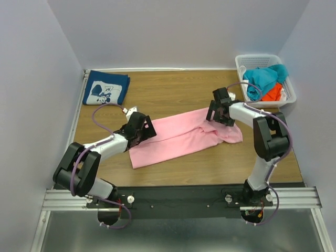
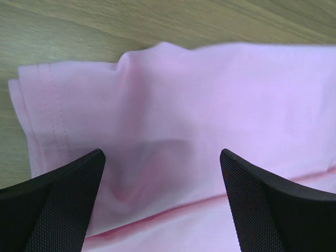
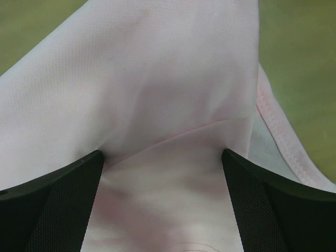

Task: Fold and stack the t-shirts
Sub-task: Fold the tshirt

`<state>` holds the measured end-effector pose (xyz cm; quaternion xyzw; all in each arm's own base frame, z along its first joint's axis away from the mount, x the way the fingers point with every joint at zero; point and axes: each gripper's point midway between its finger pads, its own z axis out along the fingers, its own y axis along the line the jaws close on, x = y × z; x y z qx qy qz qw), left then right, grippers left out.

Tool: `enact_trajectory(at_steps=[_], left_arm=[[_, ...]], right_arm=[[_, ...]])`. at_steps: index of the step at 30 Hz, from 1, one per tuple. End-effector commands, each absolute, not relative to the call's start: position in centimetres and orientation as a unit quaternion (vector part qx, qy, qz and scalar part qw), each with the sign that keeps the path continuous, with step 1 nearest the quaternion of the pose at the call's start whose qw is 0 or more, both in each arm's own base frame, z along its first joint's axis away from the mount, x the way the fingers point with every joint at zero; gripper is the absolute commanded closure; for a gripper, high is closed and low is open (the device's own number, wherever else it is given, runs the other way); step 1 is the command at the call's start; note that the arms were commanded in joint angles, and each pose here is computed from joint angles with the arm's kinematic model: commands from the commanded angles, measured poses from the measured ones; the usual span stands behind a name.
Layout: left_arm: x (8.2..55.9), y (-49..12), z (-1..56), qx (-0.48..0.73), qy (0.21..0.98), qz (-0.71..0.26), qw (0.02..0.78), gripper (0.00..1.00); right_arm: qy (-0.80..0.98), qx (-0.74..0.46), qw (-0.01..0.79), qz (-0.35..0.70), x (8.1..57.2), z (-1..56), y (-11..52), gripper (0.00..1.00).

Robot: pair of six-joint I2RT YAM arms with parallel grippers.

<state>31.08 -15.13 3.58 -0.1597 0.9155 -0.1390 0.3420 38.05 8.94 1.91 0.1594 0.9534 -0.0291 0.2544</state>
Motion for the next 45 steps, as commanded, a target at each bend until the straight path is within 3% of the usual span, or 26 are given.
enact_trajectory(at_steps=[1,8,14,27,34,41,45], left_arm=[[26.9,-16.0,0.7,-0.137,0.94,-0.136,0.28,0.02],[23.2,-17.9,-0.7,-0.114,0.954,-0.144,0.236,0.02],[20.4,-21.5,-0.5,-0.099,0.956,-0.167,0.219,0.02],[13.6,-29.3,0.0,-0.049,0.959,-0.221,0.171,0.02],[11.4,-31.5,1.7,-0.024,0.96,-0.213,0.182,0.02],[12.0,-32.4,7.1,-0.019,0.943,-0.201,0.264,0.02],[12.6,-29.6,7.9,-0.052,0.942,-0.167,0.286,0.02]], right_arm=[[0.97,0.061,0.235,-0.008,41.3,-0.9,10.9,0.0],[0.955,-0.076,0.285,0.039,50.6,0.3,15.1,0.0],[0.933,-0.138,0.305,0.13,55.1,1.0,19.9,0.0],[0.92,-0.141,0.294,0.218,57.7,-1.9,26.4,0.0],[0.916,-0.137,0.319,0.2,58.9,-1.3,27.4,0.0],[0.889,-0.139,0.387,0.202,60.5,7.2,27.8,0.0],[0.853,-0.14,0.459,0.205,60.5,17.3,27.5,0.0]])
